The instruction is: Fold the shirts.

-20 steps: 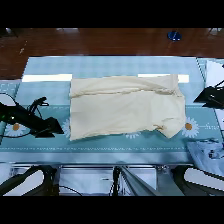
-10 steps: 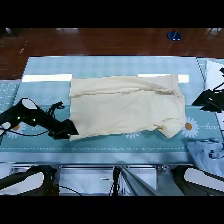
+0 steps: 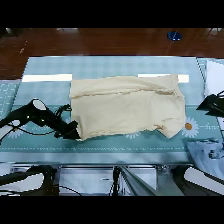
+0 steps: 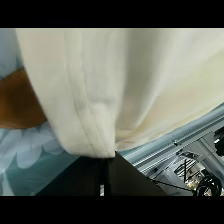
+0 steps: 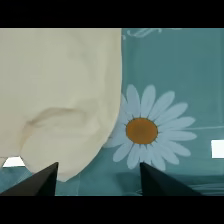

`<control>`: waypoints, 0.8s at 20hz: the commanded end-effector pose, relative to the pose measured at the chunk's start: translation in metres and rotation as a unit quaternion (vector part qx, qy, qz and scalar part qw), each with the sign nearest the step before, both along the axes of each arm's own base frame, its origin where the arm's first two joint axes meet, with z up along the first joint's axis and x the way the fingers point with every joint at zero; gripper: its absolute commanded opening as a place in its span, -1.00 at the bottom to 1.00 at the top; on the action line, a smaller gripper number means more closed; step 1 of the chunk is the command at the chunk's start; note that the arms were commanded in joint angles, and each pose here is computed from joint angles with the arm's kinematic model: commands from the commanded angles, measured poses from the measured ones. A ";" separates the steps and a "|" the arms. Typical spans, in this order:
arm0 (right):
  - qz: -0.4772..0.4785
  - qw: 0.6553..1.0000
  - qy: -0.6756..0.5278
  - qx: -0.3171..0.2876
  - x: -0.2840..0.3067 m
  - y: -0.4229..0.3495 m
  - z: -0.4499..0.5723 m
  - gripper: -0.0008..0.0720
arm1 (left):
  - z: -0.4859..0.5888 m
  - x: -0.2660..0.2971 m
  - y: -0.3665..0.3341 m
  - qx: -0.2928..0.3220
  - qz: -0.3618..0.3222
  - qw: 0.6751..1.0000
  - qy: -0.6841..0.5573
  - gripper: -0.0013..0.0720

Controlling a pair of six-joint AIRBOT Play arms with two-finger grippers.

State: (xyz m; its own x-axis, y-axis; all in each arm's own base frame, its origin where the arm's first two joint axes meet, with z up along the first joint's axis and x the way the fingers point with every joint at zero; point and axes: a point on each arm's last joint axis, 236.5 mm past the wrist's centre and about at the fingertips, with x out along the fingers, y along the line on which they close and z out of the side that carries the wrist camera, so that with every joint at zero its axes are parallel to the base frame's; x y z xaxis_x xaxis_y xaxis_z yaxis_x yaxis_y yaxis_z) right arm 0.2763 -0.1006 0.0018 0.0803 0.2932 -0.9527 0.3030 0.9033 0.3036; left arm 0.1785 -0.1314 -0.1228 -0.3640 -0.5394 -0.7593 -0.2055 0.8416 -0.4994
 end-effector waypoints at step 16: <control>-0.146 0.984 -0.018 0.096 -0.026 0.040 -0.112 -0.20 | -0.017 0.023 0.011 0.030 0.001 0.998 -0.060 -0.90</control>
State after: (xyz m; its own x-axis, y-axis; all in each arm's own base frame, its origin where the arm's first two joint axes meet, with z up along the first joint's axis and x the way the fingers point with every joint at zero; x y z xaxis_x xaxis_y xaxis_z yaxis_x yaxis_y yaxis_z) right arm 0.2385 -0.0566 -0.1031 0.1580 0.4528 -0.8775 0.5063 0.7258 0.4657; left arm 0.1706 -0.1270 -0.1228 -0.3972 -0.5184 -0.7573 -0.1716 0.8526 -0.4936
